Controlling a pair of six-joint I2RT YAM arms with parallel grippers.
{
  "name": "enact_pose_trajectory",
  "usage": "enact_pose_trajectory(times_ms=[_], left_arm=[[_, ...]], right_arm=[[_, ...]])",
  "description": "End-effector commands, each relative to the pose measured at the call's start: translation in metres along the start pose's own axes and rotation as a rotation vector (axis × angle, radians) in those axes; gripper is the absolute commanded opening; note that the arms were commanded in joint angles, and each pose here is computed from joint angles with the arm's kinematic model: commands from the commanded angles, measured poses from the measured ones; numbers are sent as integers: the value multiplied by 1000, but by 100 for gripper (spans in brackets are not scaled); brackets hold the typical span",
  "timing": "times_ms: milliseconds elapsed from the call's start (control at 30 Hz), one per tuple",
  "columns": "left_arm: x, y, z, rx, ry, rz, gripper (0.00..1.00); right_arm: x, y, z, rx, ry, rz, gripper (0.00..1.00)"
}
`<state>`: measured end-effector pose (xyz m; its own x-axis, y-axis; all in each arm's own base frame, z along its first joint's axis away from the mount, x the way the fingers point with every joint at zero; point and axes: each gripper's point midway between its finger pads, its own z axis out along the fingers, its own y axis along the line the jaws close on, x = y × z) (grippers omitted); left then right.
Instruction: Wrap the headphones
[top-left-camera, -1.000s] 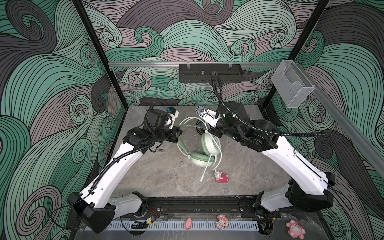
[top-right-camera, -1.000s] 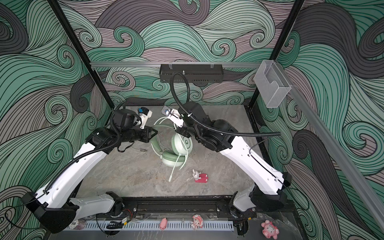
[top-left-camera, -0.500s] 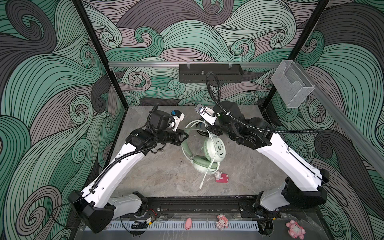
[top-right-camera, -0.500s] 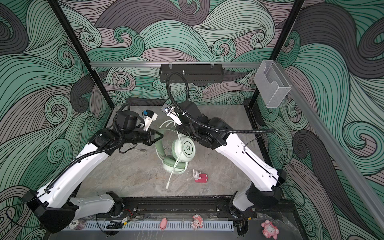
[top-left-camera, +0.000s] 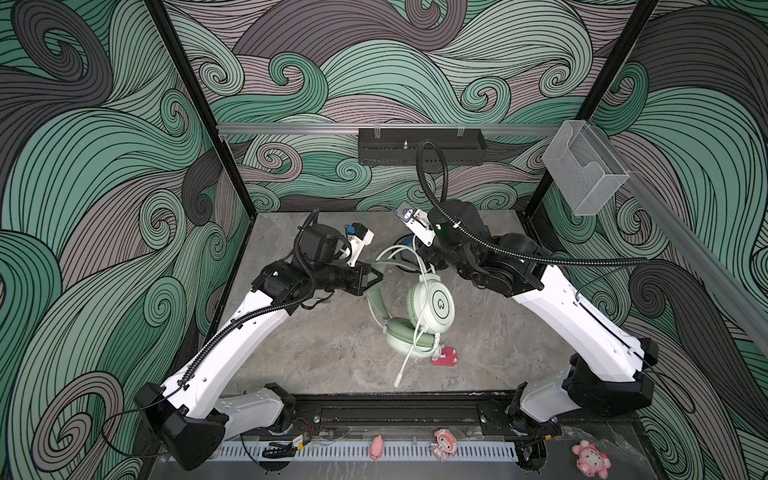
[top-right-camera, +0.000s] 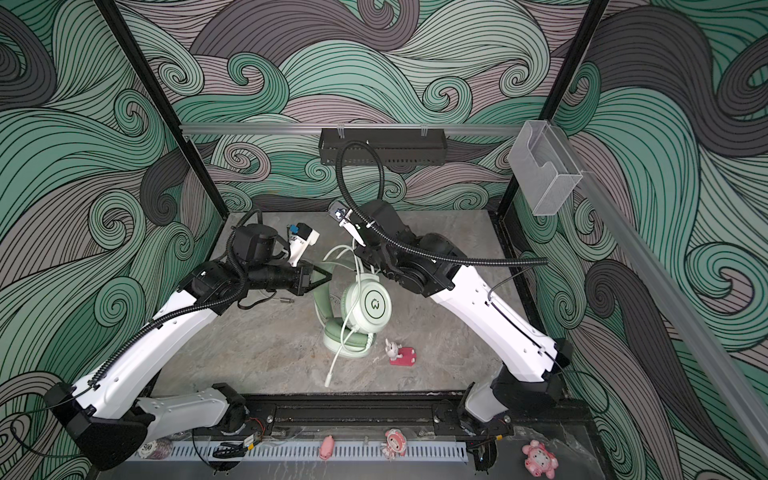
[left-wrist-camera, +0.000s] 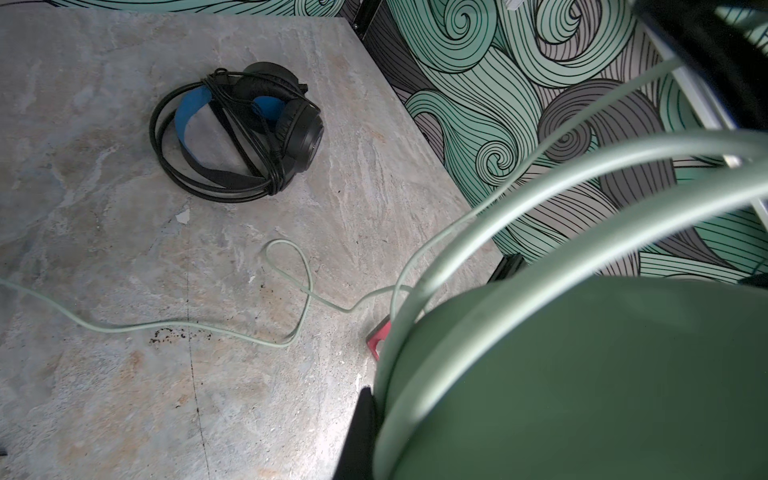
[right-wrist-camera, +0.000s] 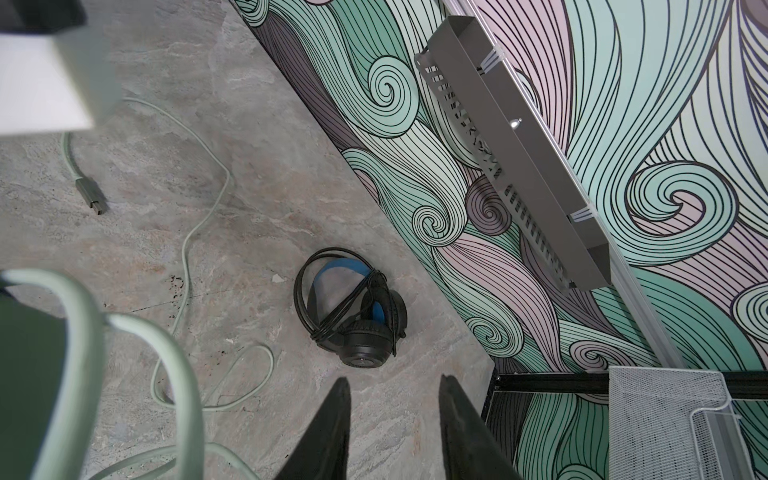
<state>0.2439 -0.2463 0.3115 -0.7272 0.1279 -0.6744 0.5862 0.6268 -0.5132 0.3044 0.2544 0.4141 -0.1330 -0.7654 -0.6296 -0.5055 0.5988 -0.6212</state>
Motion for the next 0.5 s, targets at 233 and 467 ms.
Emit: enact_pose_trajectory(times_ms=[233,467], left_arm=[[-17,-39,-16,169,-81,48,0],[-20,-46,-24,190,-115,51,0]], right_arm=[[6,-20,-3,59,19,59,49],[18,-28,-2,42,31,129,48]])
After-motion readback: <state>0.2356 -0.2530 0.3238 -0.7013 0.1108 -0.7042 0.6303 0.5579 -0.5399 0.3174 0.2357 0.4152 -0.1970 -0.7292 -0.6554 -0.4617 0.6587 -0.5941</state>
